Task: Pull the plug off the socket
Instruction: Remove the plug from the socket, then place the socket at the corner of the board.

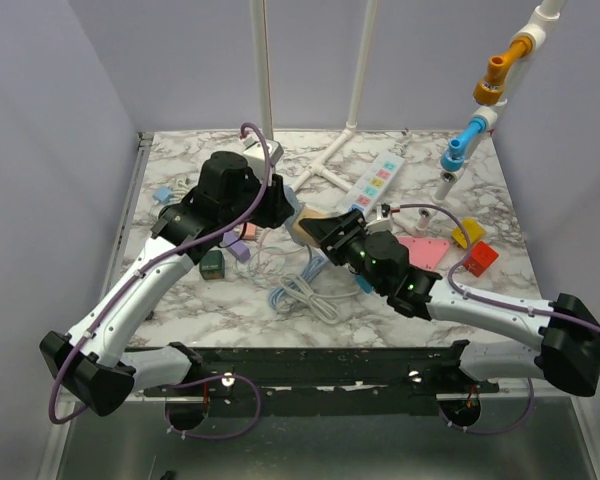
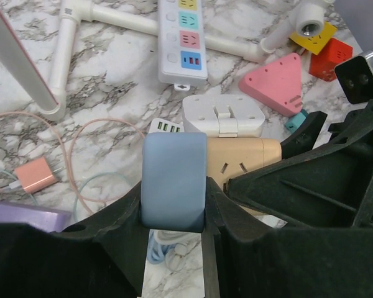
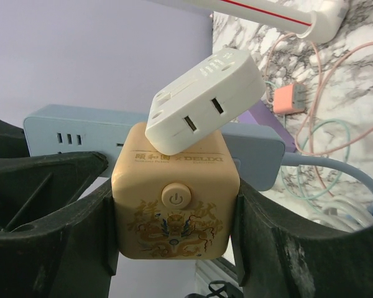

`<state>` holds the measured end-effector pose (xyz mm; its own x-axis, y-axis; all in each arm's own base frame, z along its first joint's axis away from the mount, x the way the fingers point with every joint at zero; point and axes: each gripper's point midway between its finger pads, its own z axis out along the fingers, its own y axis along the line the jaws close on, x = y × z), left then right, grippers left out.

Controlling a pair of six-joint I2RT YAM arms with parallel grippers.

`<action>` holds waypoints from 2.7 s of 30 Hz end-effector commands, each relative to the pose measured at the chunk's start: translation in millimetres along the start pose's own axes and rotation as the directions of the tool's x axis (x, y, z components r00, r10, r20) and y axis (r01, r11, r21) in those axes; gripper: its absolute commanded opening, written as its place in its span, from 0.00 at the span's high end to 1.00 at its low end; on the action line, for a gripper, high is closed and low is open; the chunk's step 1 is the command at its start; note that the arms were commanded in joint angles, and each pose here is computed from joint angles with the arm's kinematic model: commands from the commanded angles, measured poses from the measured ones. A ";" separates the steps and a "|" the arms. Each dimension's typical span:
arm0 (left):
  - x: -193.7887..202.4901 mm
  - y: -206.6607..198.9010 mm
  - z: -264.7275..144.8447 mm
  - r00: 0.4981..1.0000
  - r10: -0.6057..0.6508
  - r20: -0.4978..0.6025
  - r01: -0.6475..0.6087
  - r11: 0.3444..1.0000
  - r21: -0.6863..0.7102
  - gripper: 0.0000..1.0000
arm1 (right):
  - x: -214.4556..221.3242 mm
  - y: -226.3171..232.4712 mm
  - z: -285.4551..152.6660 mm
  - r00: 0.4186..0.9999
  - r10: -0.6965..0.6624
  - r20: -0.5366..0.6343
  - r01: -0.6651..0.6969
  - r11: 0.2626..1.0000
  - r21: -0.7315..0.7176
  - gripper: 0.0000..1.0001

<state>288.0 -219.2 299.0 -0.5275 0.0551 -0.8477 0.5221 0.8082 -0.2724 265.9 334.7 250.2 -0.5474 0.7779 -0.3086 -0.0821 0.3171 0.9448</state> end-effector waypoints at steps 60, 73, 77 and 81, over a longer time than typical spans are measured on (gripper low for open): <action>92.3 -71.8 -119.0 0.870 0.478 0.122 -0.419 0.586 0.694 0.02 | 31.3 45.8 -101.6 0.104 -0.993 0.056 0.784 0.047 -0.619 0.90; 37.0 -92.8 -111.5 0.853 0.468 0.230 -0.448 0.432 0.783 0.02 | 63.5 42.6 -103.7 -0.165 -0.983 0.076 0.691 -0.170 -0.702 0.99; 42.6 -93.8 -109.4 0.864 0.454 0.218 -0.420 0.413 0.808 0.02 | 63.3 46.2 -103.3 -0.170 -0.982 0.087 0.697 -0.182 -0.694 0.99; 54.7 -101.2 -120.2 0.865 0.456 0.208 -0.393 0.360 0.846 0.01 | 52.8 52.3 -96.3 -0.168 -0.981 0.092 0.744 -0.188 -0.642 0.99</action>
<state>152.9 -228.0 329.0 -0.0864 0.3298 -0.9401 0.9847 -0.1153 -0.1310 138.7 341.1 265.7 0.1999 -0.4232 -0.8837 -0.9588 0.1014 -0.2654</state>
